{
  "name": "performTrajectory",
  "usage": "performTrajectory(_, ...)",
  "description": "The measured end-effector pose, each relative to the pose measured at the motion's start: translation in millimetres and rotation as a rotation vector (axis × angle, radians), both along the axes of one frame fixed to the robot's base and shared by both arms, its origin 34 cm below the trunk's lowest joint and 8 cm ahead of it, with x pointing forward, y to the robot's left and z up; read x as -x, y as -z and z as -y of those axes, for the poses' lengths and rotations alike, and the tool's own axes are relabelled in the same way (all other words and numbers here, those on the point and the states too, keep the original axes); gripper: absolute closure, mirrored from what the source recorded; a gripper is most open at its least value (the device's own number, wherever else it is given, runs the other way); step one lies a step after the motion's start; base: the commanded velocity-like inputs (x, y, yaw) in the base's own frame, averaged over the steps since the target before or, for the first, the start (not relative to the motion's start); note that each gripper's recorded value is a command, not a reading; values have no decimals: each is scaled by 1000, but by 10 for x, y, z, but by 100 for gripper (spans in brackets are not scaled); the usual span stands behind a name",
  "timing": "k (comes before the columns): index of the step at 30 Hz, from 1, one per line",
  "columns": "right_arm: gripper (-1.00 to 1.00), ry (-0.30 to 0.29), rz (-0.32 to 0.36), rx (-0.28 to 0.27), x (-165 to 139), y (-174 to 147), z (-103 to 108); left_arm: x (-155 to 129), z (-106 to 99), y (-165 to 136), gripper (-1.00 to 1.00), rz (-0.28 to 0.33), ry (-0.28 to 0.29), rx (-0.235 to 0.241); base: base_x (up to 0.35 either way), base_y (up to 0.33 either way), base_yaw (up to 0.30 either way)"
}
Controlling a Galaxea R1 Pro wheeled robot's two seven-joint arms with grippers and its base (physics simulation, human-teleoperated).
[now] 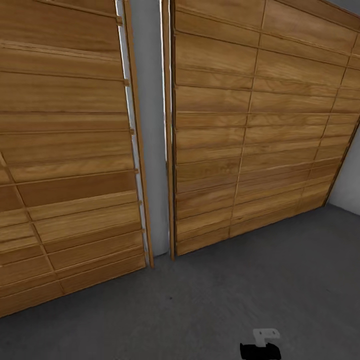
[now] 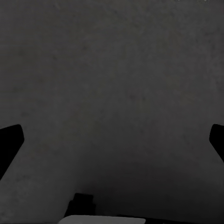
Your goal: Move the two storage containers from the living room to the garage. In the garage, place one container on the floor and stack the other container on top of it (either order is fine).
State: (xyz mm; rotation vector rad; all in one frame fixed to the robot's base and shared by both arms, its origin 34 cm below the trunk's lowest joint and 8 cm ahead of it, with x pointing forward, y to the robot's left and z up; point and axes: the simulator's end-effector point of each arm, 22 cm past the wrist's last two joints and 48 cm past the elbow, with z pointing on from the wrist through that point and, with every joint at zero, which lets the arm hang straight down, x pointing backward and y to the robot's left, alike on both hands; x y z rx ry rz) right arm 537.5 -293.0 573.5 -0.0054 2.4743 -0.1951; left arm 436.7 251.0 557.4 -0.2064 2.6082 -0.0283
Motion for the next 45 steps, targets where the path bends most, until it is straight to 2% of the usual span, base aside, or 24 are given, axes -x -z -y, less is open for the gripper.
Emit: performTrajectory(45, -100, 1, 1, 0, -3, -2, 2, -13, -14, -8, -100, 8, -6, 1, 0, 1, 300)
